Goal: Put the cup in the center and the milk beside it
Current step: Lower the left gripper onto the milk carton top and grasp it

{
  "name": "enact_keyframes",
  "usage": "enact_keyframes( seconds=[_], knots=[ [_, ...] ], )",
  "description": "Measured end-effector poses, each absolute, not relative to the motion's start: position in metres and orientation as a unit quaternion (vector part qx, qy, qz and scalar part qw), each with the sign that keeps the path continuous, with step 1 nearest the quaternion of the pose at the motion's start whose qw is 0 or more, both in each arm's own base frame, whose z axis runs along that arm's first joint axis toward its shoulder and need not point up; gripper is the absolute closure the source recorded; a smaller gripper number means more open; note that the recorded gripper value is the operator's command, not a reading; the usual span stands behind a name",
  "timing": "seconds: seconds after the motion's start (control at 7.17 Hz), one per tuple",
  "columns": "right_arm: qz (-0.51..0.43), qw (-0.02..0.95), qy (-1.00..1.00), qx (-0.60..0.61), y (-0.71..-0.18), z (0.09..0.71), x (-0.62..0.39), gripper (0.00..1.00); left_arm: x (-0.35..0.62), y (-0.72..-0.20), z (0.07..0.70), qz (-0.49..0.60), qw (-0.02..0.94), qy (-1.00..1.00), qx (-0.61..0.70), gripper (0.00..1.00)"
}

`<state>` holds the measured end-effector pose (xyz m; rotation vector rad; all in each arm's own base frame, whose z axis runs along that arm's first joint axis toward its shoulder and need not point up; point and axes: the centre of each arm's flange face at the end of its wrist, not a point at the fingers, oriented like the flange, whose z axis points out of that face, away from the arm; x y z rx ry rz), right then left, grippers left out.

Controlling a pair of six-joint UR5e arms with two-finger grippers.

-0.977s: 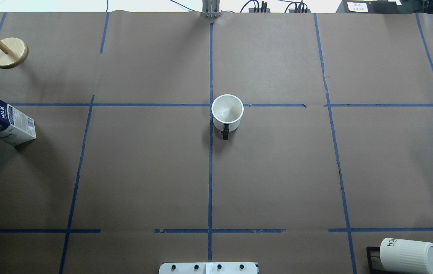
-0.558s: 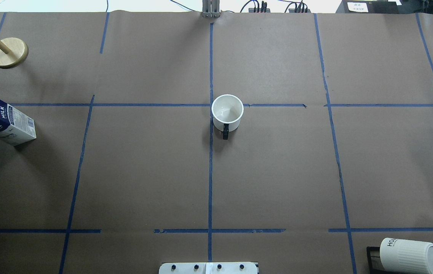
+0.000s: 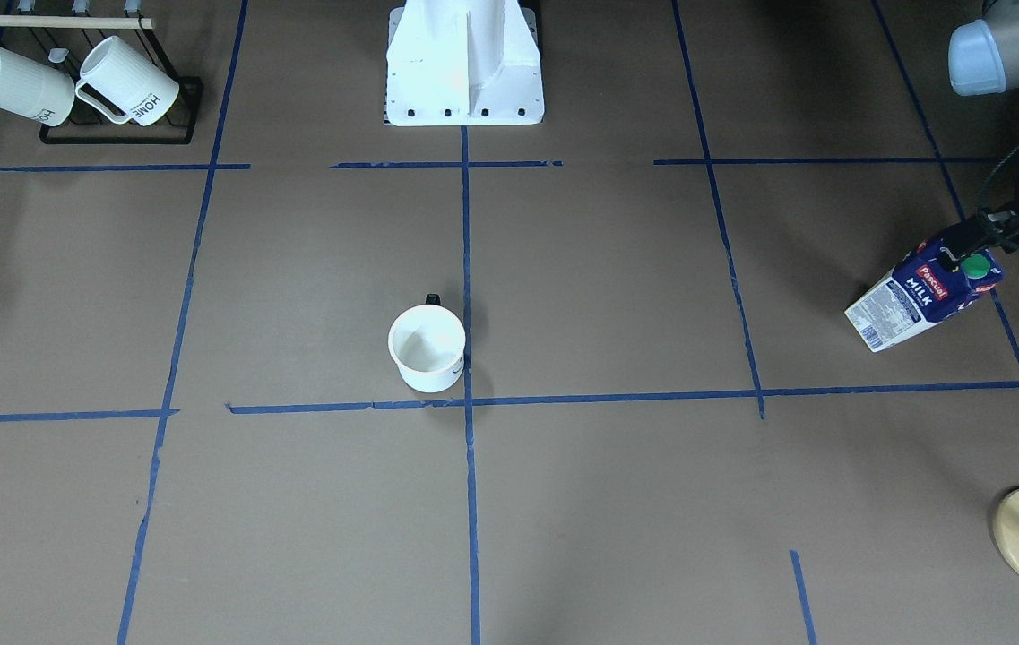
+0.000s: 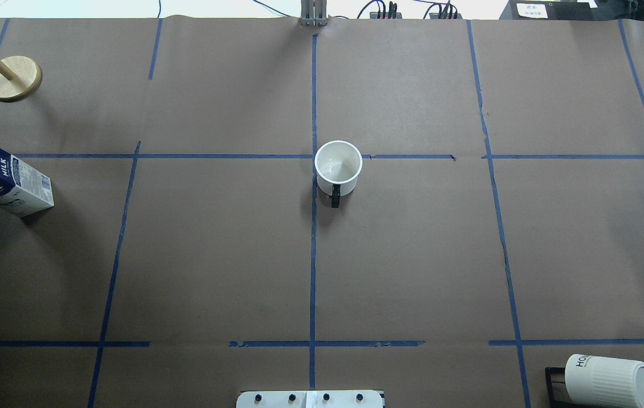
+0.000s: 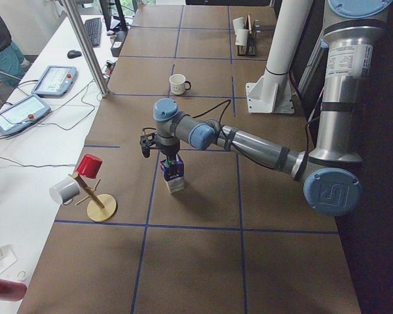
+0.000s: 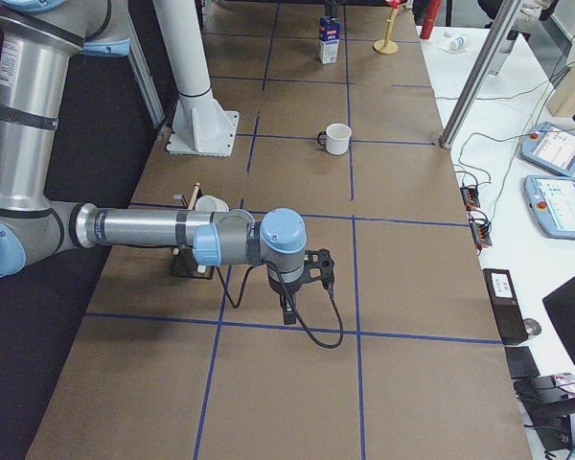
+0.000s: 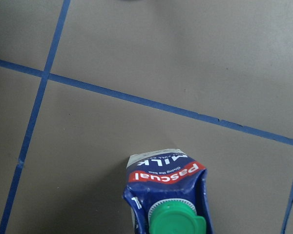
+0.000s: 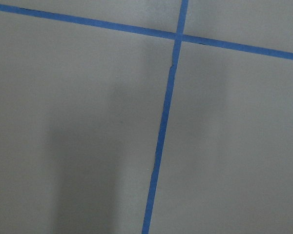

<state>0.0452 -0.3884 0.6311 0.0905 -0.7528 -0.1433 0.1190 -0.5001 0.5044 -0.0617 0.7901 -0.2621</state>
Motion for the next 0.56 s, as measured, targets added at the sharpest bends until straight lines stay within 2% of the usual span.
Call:
enact_keyframes(
  seconds=[0.14, 0.28, 0.56],
  knots=[
    [-0.07, 0.927, -0.367, 0.044, -0.388, 0.632, 0.045, 0.01, 0.124, -0.5, 0.508, -0.123, 0.916, 0.382, -0.03, 0.37],
    [-0.07, 0.927, -0.367, 0.043, -0.388, 0.633, 0.045, 0.01, 0.128, -0.501, 0.512, -0.119, 0.916, 0.382, -0.028, 0.57],
    [-0.071, 0.926, -0.367, 0.043, -0.388, 0.633, 0.045, 0.01, 0.134, -0.504, 0.515, -0.113, 0.916, 0.384, -0.024, 0.61]
  ],
)
